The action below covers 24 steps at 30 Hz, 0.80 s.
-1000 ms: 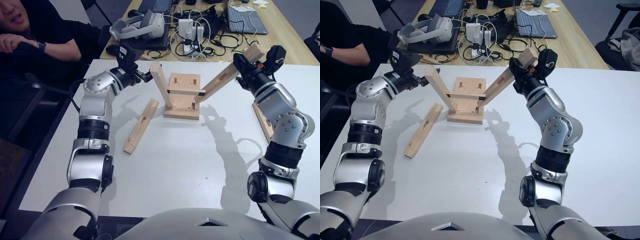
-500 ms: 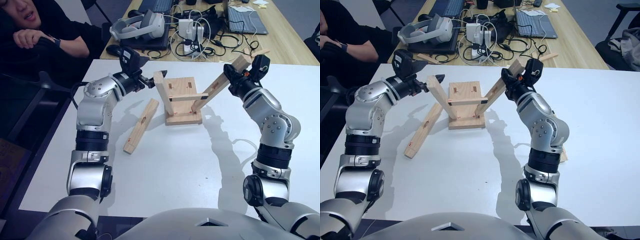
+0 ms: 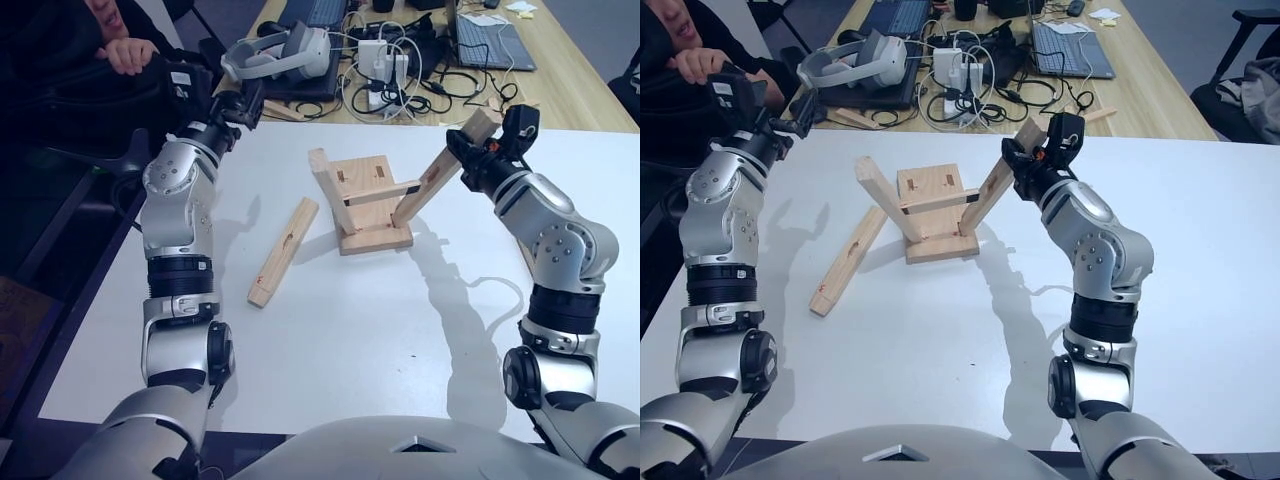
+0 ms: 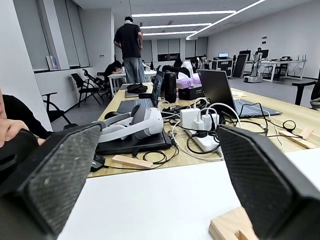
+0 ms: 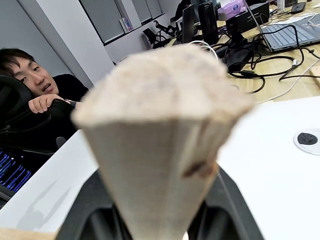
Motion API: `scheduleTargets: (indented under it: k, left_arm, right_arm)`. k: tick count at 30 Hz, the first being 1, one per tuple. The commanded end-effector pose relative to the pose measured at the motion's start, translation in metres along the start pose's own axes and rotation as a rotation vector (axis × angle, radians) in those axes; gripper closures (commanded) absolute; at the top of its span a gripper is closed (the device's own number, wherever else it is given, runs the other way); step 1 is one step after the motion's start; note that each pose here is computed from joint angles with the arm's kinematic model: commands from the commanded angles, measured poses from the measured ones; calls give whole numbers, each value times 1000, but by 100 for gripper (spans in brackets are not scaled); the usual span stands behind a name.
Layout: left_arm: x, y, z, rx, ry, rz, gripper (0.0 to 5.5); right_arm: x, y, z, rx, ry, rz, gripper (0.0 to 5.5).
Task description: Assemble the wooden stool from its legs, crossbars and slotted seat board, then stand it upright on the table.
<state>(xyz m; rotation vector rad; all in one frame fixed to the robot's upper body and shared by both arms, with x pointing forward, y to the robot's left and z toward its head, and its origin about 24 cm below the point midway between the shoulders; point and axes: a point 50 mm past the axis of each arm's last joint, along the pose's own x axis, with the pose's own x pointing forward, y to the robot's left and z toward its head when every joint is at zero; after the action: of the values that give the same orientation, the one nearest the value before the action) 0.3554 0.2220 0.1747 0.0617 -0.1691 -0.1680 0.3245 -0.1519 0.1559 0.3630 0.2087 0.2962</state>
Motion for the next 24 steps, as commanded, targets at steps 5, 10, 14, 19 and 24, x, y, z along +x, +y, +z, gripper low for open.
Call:
scheduleTargets:
  k: [5,10,14,19,24]
  left_arm:
    - [-1,4,7,-37,-72,122,125]
    - [-2,1,4,-48,-65,124,125]
    - [-1,1,4,-49,-69,126,125]
    - [-1,0,5,-52,-69,124,125]
    - [-1,-4,4,-59,-66,115,125]
  right_arm:
    - [12,-18,-2,52,104,-100,449]
    - [5,-14,-11,-199,120,-81,449]
    - [1,-3,-18,-282,110,-31,449]
    - [1,-9,-29,-111,163,-19,448]
    - [4,-22,-39,20,240,11,449]
